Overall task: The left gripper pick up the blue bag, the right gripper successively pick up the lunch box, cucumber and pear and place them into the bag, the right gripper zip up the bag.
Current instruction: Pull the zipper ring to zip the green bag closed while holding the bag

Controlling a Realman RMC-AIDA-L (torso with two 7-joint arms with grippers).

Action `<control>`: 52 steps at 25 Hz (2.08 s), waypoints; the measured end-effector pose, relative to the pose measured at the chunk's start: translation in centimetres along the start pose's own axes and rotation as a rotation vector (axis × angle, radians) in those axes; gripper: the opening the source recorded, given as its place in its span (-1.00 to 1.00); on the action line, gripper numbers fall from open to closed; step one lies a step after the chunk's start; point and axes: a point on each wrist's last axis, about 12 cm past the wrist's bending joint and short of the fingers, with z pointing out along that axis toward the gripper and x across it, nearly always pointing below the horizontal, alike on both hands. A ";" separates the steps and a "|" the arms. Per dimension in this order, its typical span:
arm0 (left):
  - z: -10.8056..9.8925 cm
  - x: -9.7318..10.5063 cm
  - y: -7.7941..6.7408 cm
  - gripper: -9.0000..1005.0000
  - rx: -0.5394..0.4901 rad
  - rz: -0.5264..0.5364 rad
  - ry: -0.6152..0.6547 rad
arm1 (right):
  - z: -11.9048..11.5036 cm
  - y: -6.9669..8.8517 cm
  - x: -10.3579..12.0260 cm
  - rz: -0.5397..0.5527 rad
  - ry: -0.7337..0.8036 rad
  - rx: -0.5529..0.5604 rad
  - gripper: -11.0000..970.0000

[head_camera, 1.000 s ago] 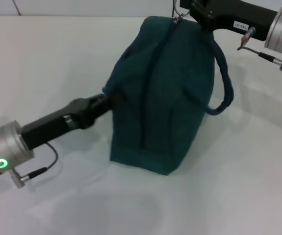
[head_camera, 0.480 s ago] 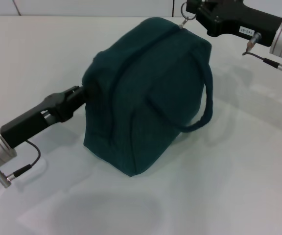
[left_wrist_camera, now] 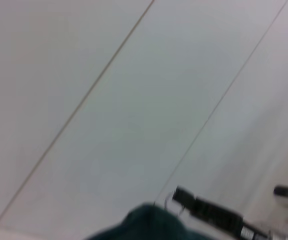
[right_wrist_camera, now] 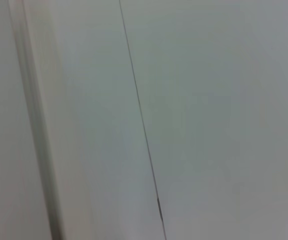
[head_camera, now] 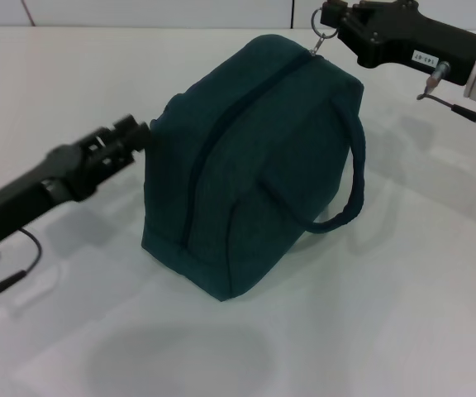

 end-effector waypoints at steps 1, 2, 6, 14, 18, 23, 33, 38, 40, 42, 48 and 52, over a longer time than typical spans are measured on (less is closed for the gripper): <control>-0.2 -0.3 0.0 -0.21 -0.001 0.009 -0.014 | -0.1 0.0 0.0 0.000 -0.001 -0.001 -0.94; -0.4 -0.7 0.0 -0.13 -0.004 0.015 -0.028 | -0.1 0.0 0.1 0.001 -0.001 -0.002 -0.94; -1.0 -2.6 0.4 0.17 -0.020 0.054 -0.069 | -0.4 0.1 0.2 0.006 -0.004 -0.007 -0.93; 1.4 -10.0 2.0 0.52 -0.022 0.083 0.018 | -0.3 0.5 0.2 0.008 -0.015 -0.032 -0.92; 4.2 -13.5 2.1 0.52 -0.001 0.088 0.150 | -0.4 0.6 0.2 0.009 -0.019 -0.039 -0.91; 8.7 -16.1 0.6 0.52 0.008 0.083 0.384 | -0.7 0.5 0.3 0.012 -0.025 -0.029 -0.90; 14.8 -16.7 -5.4 0.49 0.052 0.096 0.707 | -1.0 0.5 0.5 0.016 -0.024 -0.024 -0.89; 15.4 -15.9 -7.2 0.49 0.047 0.148 0.753 | -1.5 0.4 0.6 0.018 -0.031 -0.016 -0.88; 15.4 -15.4 -7.8 0.49 0.027 0.191 0.759 | -1.6 0.4 0.6 0.015 -0.033 -0.013 -0.88; 15.4 -15.2 -8.4 0.49 -0.002 0.241 0.763 | -1.7 0.4 0.6 0.011 -0.034 -0.016 -0.88; 15.6 -14.1 -10.1 0.50 -0.056 0.376 0.790 | -1.9 0.3 0.6 0.013 -0.042 -0.010 -0.87; 15.7 -13.1 -10.7 0.50 -0.072 0.432 0.771 | -2.1 0.3 0.7 0.015 -0.043 -0.007 -0.86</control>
